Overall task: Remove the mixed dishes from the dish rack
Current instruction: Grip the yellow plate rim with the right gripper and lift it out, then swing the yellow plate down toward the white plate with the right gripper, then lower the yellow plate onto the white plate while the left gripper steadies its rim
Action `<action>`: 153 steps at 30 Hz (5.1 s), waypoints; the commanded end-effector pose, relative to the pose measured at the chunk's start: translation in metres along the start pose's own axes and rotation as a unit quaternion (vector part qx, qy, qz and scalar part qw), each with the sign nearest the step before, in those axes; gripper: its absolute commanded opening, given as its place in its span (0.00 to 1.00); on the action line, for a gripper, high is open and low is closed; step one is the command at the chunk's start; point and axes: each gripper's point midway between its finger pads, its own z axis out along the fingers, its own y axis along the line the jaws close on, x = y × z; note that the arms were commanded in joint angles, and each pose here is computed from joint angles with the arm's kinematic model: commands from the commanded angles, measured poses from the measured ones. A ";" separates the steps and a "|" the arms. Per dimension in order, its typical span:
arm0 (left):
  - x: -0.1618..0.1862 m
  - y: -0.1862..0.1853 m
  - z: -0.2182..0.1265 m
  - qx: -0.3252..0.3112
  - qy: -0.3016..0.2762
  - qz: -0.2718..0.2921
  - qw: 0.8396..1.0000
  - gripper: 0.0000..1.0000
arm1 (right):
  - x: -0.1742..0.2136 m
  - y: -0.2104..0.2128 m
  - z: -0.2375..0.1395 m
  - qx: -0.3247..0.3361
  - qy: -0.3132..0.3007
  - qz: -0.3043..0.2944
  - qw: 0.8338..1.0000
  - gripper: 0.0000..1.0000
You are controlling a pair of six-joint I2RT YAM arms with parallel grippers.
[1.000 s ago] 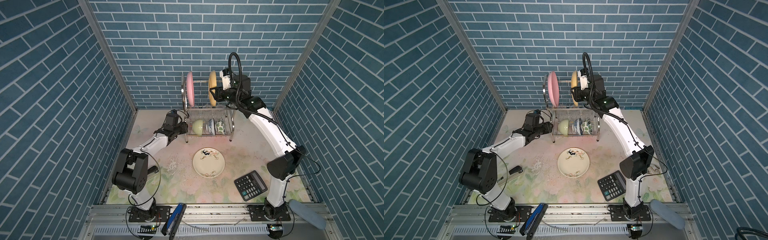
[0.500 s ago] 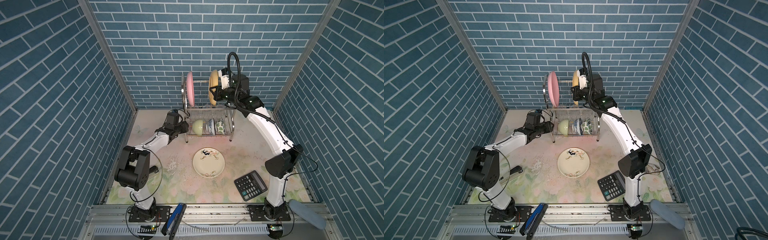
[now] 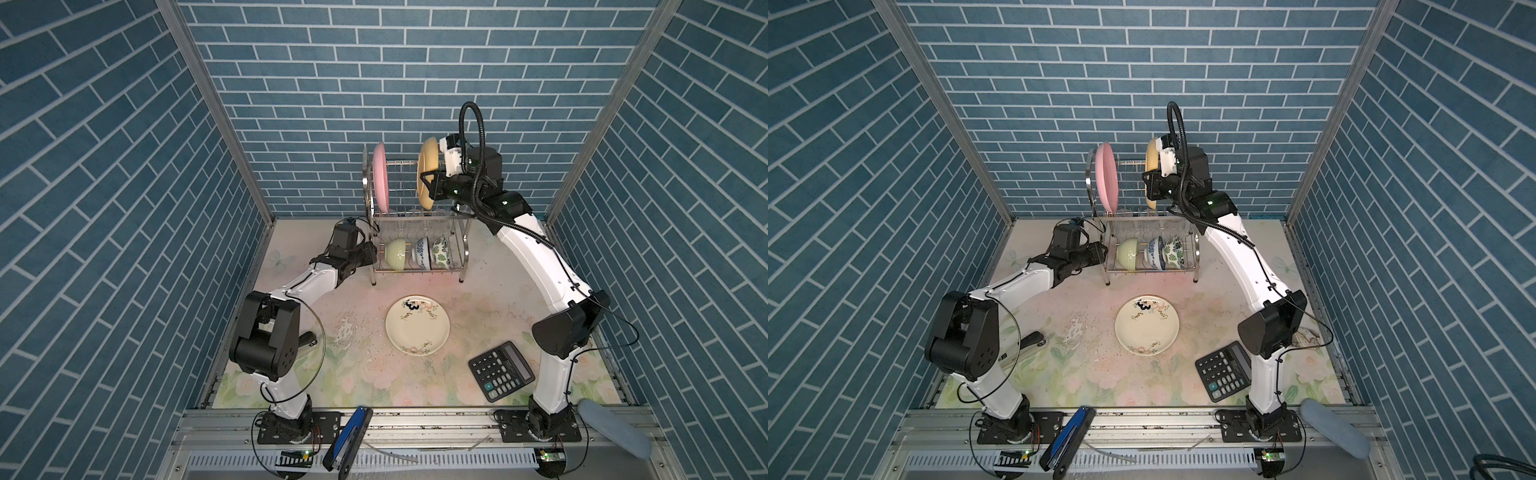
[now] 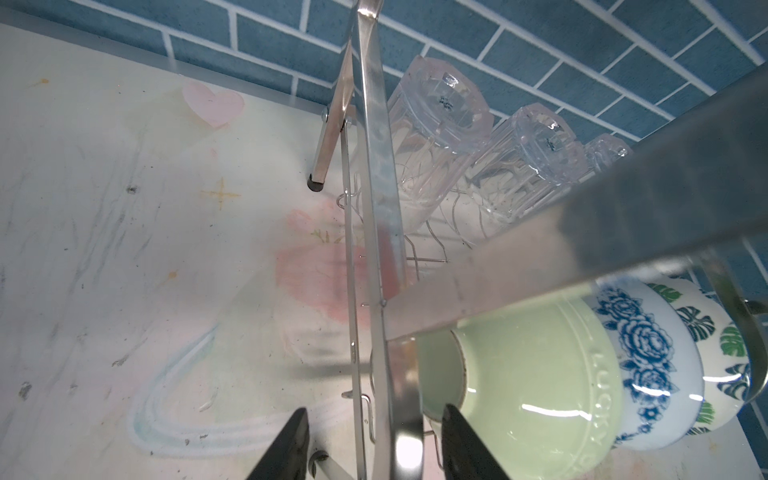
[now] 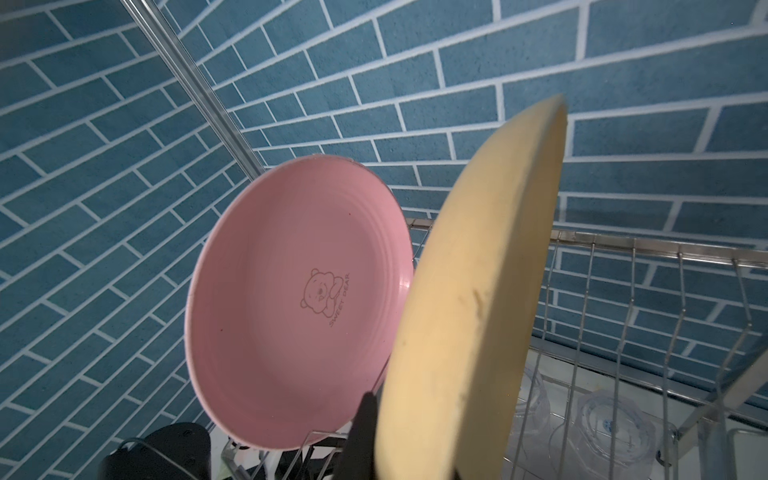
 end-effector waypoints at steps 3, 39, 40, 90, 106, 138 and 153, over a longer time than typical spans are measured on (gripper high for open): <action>-0.012 -0.001 -0.005 -0.004 -0.012 0.007 1.000 0.52 | -0.049 0.028 -0.046 -0.036 -0.066 -0.005 0.997 0.00; -0.018 -0.023 -0.207 0.009 -0.071 -0.033 0.997 0.75 | 0.120 0.110 -0.187 0.016 0.066 -0.167 0.984 0.00; -0.015 -0.025 -0.210 0.013 -0.066 -0.033 0.997 0.76 | 0.126 0.110 -0.185 0.023 0.075 -0.178 0.981 0.00; 0.001 -0.125 -0.243 0.210 0.034 -0.026 0.977 0.99 | 0.255 0.162 -0.177 -0.035 0.140 -0.411 0.900 0.00; 0.048 -0.136 -0.212 0.168 0.108 0.015 0.980 0.79 | 0.242 0.170 -0.169 0.050 0.089 -0.496 0.862 0.00; 0.073 -0.137 -0.182 0.176 0.089 -0.005 0.980 0.00 | 0.235 0.171 -0.209 -0.063 0.028 -0.354 0.933 0.84; 0.087 -0.119 -0.166 0.175 0.072 -0.030 0.981 0.00 | 0.225 0.051 -0.219 0.041 0.079 -0.064 0.994 0.79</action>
